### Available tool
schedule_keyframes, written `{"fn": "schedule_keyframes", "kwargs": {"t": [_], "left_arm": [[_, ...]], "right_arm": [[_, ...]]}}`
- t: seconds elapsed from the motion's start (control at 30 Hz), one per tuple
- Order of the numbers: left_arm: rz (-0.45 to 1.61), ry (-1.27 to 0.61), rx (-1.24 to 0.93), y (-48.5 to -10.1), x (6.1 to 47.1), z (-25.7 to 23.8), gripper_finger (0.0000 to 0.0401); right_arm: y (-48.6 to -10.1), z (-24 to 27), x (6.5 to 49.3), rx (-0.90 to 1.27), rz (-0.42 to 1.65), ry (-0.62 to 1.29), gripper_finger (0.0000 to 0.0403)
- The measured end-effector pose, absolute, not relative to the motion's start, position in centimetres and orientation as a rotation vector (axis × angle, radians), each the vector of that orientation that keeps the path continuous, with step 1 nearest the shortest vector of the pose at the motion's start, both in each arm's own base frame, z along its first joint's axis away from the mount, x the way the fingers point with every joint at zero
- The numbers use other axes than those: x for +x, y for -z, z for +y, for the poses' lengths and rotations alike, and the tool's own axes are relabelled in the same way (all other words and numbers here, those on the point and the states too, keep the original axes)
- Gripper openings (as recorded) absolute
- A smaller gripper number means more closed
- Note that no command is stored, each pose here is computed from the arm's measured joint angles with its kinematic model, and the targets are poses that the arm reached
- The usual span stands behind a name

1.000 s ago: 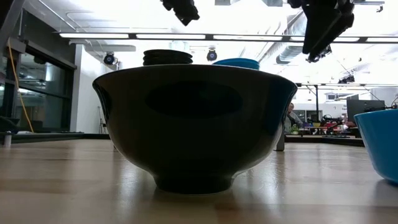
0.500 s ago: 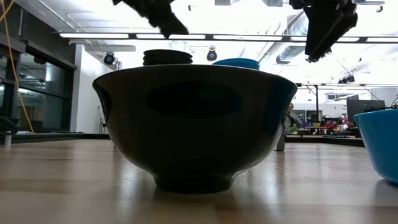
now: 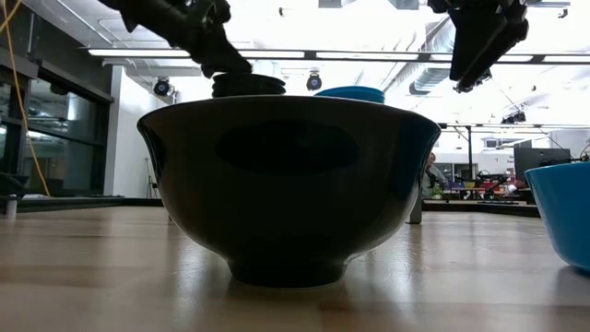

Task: Pick & Place Mini bowls
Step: Stack the white patterned bowl on the stacked white patterned bowls on the shelf

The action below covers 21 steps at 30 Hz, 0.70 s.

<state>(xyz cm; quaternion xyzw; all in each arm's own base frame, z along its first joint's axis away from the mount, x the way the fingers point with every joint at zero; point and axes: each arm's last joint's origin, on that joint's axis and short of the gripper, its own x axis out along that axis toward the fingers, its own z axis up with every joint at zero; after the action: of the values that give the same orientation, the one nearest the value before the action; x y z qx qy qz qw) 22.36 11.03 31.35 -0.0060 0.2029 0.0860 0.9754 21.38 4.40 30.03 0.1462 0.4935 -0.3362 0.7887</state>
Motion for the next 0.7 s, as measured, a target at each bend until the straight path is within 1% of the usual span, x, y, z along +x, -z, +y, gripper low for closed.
{"fn": "schedule_keyframes", "kwargs": {"t": [0.27,0.53,0.7], "left_arm": [[0.473,-0.303,-0.040,-30.64,21.74,11.11,0.0066],[0.512,-0.316,-0.071,-30.26,21.57,11.06,0.0066],[0.447,-0.303,-0.055,-31.18,21.43,10.92,0.0066]], "right_arm": [[-30.08,4.45,21.58,0.327,1.044,0.716,0.0266],[-30.11,4.49,21.73,0.337,1.030,0.711,0.0266],[-30.14,4.52,21.85,0.344,1.019,0.706,0.0266]]}}
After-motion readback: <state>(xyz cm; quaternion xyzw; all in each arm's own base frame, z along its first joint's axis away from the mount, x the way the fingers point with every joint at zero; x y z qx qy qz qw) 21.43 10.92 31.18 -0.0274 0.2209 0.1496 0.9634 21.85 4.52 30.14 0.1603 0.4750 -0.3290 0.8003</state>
